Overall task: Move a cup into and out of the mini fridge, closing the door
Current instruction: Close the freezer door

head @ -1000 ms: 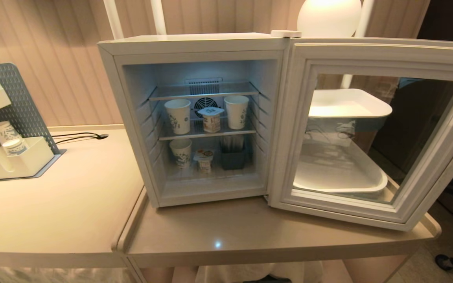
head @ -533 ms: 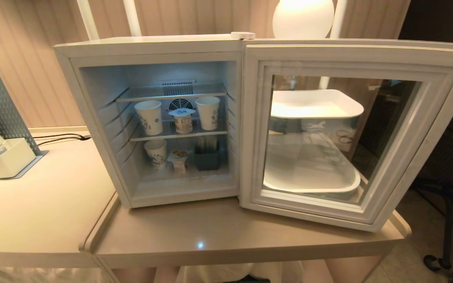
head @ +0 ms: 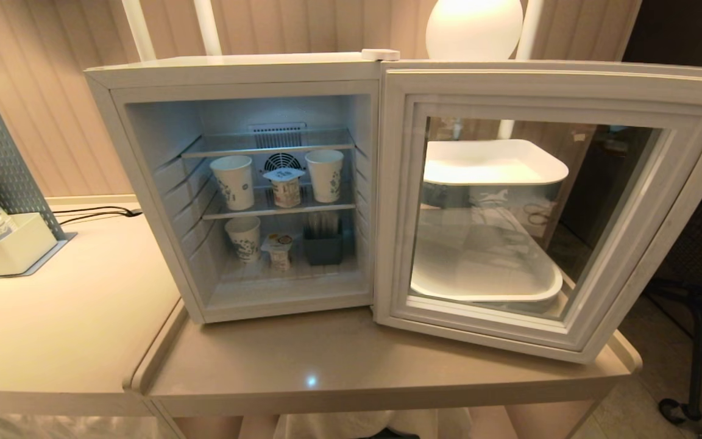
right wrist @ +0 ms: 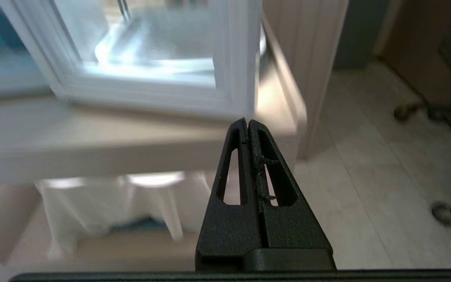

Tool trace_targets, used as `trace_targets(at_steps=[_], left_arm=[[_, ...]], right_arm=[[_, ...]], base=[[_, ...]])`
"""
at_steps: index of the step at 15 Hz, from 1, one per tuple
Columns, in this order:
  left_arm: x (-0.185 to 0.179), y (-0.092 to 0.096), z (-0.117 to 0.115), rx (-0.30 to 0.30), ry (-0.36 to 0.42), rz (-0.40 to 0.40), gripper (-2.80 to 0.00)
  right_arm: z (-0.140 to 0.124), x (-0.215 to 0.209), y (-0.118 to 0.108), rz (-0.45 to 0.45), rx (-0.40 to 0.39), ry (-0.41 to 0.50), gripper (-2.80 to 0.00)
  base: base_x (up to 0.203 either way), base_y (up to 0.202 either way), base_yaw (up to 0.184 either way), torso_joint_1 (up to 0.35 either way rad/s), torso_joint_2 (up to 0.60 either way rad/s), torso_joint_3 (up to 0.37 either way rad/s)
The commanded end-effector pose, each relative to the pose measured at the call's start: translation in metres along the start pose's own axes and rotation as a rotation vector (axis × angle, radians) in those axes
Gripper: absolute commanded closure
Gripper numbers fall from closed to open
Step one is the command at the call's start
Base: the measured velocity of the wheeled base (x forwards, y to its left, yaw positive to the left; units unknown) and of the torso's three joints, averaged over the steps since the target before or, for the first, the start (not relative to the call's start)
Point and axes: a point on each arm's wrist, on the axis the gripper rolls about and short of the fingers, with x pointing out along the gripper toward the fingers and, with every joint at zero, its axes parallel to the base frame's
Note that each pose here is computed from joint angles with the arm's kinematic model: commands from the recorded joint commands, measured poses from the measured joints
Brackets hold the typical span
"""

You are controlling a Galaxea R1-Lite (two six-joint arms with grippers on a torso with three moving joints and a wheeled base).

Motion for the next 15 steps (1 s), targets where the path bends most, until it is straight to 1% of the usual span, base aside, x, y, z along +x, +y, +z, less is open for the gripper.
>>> trace_targets(at_steps=[1, 2, 3, 4, 5, 6, 7, 9, 11, 13, 14, 15], left_arm=[[0.0, 0.0, 0.0, 0.0, -0.001, 0.0, 0.0], [0.0, 0.0, 0.0, 0.0, 0.0, 0.001, 0.0], [0.0, 0.0, 0.0, 0.0, -0.002, 0.0, 0.0], [0.0, 0.0, 0.0, 0.0, 0.0, 0.001, 0.0], [0.0, 0.0, 0.0, 0.0, 0.0, 0.0, 0.0], [0.0, 0.0, 0.0, 0.0, -0.001, 0.0, 0.0], [0.0, 0.0, 0.0, 0.0, 0.001, 0.0, 0.0], [0.0, 0.0, 0.0, 0.001, 0.0, 0.0, 0.0], [0.0, 0.0, 0.0, 0.001, 0.0, 0.0, 0.0], [0.0, 0.0, 0.0, 0.0, 0.0, 0.0, 0.0], [0.0, 0.0, 0.0, 0.0, 0.0, 0.001, 0.0], [0.0, 0.0, 0.0, 0.0, 0.0, 0.0, 0.0]], right_arm=[[0.032, -0.014, 0.0, 0.002, 0.002, -0.079, 0.0], [0.065, -0.029, 0.0, 0.0, -0.002, -0.14, 0.0], [0.093, -0.035, 0.0, -0.014, 0.002, -0.168, 0.0], [0.119, -0.028, -0.001, -0.057, 0.023, -0.158, 0.0], [0.138, -0.004, -0.002, -0.116, 0.051, -0.095, 0.0], [0.147, 0.029, -0.003, -0.179, 0.073, 0.0, 0.0], [0.15, 0.06, -0.004, -0.239, 0.092, 0.079, 0.0], [0.147, 0.125, -0.009, -0.368, 0.121, 0.215, 0.0], [0.133, 0.186, -0.024, -0.488, 0.149, 0.305, 0.0], [0.109, 0.245, -0.055, -0.586, 0.188, 0.355, 0.0], [0.097, 0.267, -0.073, -0.612, 0.215, 0.359, 0.0], [0.086, 0.284, -0.095, -0.605, 0.256, 0.347, 0.0]], base=[[0.0, 0.0, 0.0, 0.0, 0.0, 0.0], [0.0, 0.0, 0.0, 0.0, 0.0, 0.0], [0.0, 0.0, 0.0, 0.0, 0.0, 0.0], [0.0, 0.0, 0.0, 0.0, 0.0, 0.0], [0.0, 0.0, 0.0, 0.0, 0.0, 0.0], [0.0, 0.0, 0.0, 0.0, 0.0, 0.0], [0.0, 0.0, 0.0, 0.0, 0.0, 0.0], [0.0, 0.0, 0.0, 0.0, 0.0, 0.0], [0.0, 0.0, 0.0, 0.0, 0.0, 0.0], [0.0, 0.0, 0.0, 0.0, 0.0, 0.0], [0.0, 0.0, 0.0, 0.0, 0.0, 0.0], [0.0, 0.0, 0.0, 0.0, 0.0, 0.0]])
